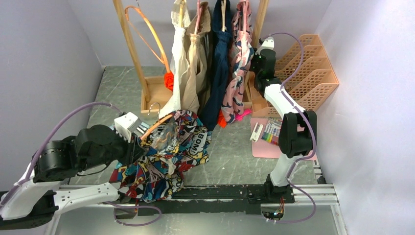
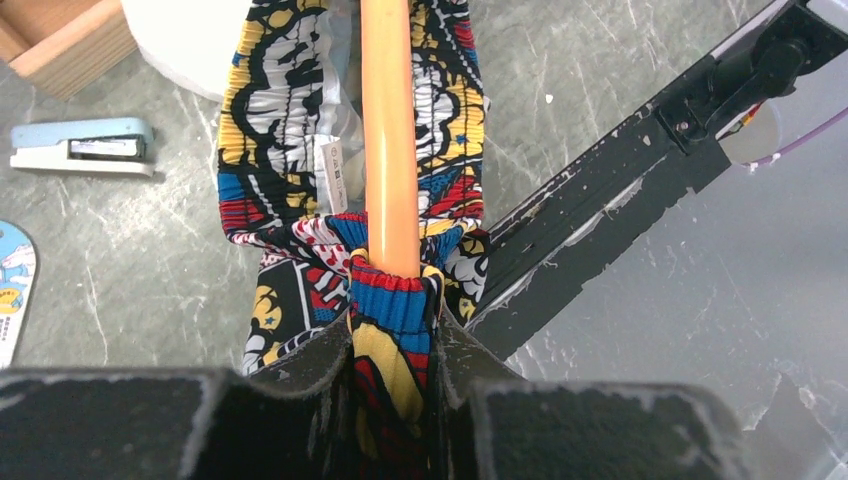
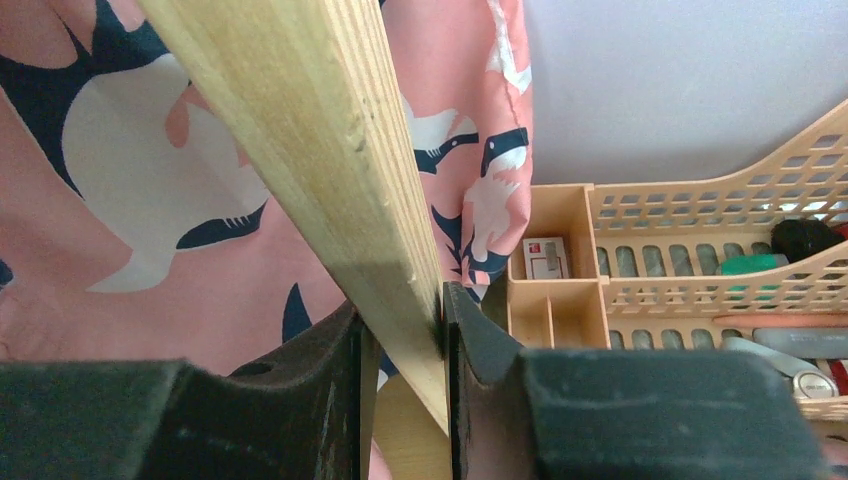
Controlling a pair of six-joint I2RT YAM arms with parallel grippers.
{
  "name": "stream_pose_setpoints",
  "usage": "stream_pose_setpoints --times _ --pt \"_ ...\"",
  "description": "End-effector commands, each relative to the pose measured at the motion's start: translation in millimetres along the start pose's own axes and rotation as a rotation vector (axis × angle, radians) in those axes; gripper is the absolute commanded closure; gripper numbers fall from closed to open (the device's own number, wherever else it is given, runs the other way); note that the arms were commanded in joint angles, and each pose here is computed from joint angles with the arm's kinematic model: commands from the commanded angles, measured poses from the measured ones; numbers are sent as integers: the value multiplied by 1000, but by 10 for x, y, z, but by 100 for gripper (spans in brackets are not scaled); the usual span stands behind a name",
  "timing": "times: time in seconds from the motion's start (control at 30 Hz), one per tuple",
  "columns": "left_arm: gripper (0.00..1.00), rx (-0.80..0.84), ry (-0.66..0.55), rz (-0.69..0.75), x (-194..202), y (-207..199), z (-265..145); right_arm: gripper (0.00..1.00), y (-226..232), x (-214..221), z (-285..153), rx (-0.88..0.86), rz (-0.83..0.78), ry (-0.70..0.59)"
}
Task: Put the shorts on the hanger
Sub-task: Move the clothesline to the center of the board, then place the hanger on the clothesline.
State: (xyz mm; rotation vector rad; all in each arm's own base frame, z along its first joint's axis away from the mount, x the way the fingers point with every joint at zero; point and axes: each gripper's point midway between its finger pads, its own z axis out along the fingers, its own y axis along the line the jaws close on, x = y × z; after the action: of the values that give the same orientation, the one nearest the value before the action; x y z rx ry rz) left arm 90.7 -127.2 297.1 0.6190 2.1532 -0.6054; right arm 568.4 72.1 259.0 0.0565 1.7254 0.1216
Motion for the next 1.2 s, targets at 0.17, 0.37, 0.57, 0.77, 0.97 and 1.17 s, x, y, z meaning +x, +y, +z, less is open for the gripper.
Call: stream_pose_setpoints --times 0.17,0.37,0.57,0.77,0.97,1.17 --pt "93 -92 -39 -73 -205 154 -305 57 -393 -450 -168 126 146 -106" --pt "93 -141 -20 -59 -181 217 -228 46 -319 -485 -330 134 192 -104" --pt "93 -203 55 -13 -82 272 -33 36 -325 -572 -675 161 284 -90" --pt "93 -190 67 -5 -22 269 -26 23 -54 -865 -1292 44 339 -90" --pt "93 -175 65 -18 39 271 -49 26 1059 -1370 -2348 -397 235 -207" --pt "93 -191 85 -4 83 293 0 29 2385 -1098 -3120 -906 165 -147"
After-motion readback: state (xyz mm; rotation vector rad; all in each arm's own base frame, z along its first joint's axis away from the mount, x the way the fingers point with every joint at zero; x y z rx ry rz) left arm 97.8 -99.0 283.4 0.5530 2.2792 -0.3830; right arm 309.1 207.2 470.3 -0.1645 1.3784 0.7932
